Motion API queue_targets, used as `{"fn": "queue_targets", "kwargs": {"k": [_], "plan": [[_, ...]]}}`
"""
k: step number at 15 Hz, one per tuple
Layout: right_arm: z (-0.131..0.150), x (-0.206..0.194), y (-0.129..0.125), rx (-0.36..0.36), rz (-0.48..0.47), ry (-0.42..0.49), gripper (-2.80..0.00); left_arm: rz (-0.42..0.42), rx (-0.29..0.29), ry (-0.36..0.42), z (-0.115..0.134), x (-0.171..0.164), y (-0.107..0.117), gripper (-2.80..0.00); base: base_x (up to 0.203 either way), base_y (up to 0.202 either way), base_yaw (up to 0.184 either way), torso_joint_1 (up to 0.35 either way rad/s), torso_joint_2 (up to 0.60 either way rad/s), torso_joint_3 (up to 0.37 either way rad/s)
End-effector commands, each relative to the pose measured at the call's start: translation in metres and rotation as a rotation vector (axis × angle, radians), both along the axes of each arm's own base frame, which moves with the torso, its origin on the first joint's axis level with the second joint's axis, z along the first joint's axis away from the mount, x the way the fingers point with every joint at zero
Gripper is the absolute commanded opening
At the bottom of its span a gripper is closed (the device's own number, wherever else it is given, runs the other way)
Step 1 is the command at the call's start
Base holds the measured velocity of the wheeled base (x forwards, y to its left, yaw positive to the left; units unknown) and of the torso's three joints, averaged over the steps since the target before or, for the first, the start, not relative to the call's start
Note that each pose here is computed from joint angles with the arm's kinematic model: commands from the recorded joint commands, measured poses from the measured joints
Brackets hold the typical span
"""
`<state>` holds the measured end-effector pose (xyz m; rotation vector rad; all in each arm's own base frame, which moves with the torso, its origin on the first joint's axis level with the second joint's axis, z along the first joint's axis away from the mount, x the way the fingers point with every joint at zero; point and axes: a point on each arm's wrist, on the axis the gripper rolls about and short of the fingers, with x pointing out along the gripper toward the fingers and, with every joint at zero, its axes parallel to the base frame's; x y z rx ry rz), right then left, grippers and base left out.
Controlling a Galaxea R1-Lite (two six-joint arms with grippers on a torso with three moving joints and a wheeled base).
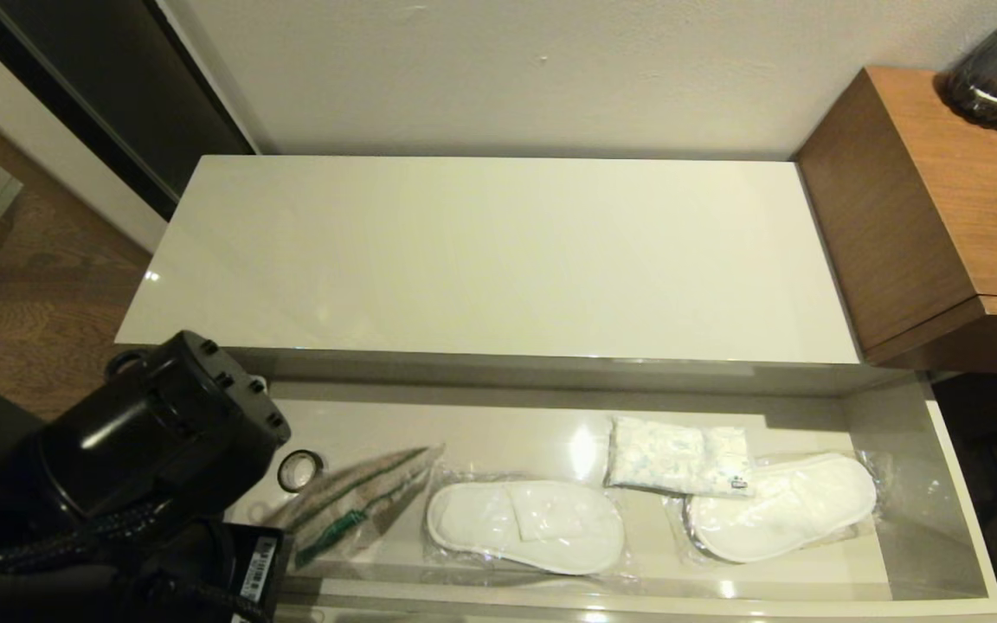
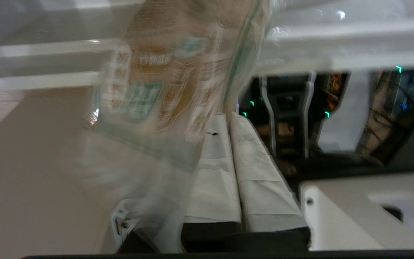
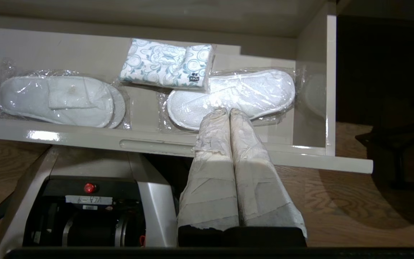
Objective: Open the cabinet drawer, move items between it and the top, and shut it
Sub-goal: Put the solid drinks in the drawer
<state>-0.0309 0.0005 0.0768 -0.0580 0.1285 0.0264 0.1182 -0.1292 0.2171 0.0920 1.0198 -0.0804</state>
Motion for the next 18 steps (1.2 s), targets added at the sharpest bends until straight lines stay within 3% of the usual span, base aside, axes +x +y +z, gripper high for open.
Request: {"fn": "queue_targets", "kwargs": {"k": [1, 3, 5, 7, 10, 18], "plan": [[0.000, 0.000, 0.000, 0.000, 0.000, 0.002, -2.80, 0.012, 0.034, 0.030, -0.011, 0.005, -0.005, -2.80, 0.000, 0.000, 0.000, 0.000, 0.00, 0.000], [0.000, 0.000, 0.000, 0.000, 0.000, 0.003, -2.80, 0.053, 0.061, 0.038, -0.033, 0.042, -0.022, -2.80, 0.000, 0.000, 0.000, 0.000, 0.00, 0.000], [0.000, 0.000, 0.000, -0.001, 0.001, 0.002, -2.80, 0.055, 0.039, -0.036, -0.047, 0.084, -0.033, -2.80, 0.000, 0.000, 0.000, 0.000, 0.00, 0.000], [0.000, 0.000, 0.000, 0.000, 0.000, 0.003, -2.80, 0.066, 0.024, -0.089, -0.047, 0.113, -0.037, -2.80, 0.000, 0.000, 0.000, 0.000, 0.00, 0.000], [0.000, 0.000, 0.000, -0.002, 0.001, 0.001, -2.80, 0.105, 0.004, -0.105, -0.043, 0.136, -0.039, -2.80, 0.000, 0.000, 0.000, 0.000, 0.00, 0.000], [0.000, 0.000, 0.000, 0.000, 0.000, 0.003, -2.80, 0.147, -0.055, -0.142, -0.022, 0.084, -0.001, -2.80, 0.000, 0.000, 0.000, 0.000, 0.00, 0.000]]}}
